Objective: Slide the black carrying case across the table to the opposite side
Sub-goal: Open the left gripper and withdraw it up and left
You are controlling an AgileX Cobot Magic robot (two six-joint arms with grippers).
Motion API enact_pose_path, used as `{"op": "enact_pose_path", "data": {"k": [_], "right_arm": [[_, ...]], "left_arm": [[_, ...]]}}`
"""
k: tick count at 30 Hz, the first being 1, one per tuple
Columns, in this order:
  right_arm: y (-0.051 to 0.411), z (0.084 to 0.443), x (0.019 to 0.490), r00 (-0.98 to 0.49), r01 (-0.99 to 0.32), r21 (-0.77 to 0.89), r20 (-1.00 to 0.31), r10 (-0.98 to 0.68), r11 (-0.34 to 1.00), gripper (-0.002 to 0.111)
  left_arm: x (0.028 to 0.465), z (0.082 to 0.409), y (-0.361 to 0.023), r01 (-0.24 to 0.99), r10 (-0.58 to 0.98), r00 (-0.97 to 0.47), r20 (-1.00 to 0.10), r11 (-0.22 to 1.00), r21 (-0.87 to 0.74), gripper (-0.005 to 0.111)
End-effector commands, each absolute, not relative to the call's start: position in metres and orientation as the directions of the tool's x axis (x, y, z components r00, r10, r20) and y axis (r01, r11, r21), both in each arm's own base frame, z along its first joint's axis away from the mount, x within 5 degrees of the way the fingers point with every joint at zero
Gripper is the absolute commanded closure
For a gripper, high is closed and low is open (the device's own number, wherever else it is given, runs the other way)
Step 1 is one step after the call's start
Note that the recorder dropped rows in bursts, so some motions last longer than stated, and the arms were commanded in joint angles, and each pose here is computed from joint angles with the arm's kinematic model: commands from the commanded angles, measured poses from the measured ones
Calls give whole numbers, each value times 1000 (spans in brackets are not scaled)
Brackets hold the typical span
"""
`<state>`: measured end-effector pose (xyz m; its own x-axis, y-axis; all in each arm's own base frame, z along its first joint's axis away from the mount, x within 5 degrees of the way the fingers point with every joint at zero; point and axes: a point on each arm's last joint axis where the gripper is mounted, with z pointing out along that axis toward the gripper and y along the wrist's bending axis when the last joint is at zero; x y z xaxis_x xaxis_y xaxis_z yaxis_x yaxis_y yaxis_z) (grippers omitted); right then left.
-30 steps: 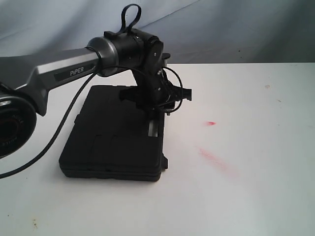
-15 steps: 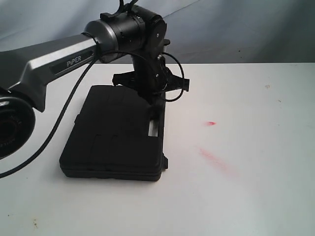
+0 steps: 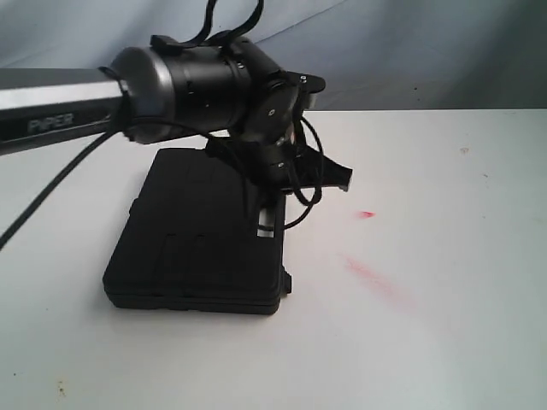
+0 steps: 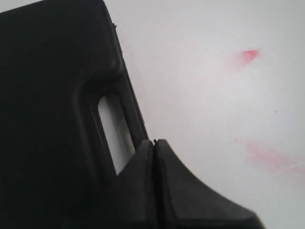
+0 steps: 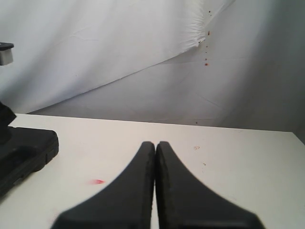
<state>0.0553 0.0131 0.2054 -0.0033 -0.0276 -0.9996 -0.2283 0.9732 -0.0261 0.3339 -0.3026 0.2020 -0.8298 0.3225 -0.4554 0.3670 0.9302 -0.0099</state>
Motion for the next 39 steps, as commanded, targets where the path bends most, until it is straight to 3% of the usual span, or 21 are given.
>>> {"op": "enact_pose_path", "data": {"k": [1, 9, 33, 39], "right_arm": [[13, 205, 55, 1, -222, -29, -1000, -30, 975, 108], [13, 205, 55, 1, -222, -29, -1000, -30, 975, 108], [13, 205, 55, 1, -222, -29, -1000, -30, 975, 108], [13, 205, 55, 1, -222, -29, -1000, -30, 975, 108]], "left_arm": [[311, 212, -283, 398, 326, -793, -515, 917, -32, 107], [280, 235, -256, 452, 307, -716, -627, 889, -81, 107], [211, 290, -186, 498, 266, -586, -766, 863, -82, 107], [192, 301, -148, 448, 125, -555, -822, 878, -169, 107]]}}
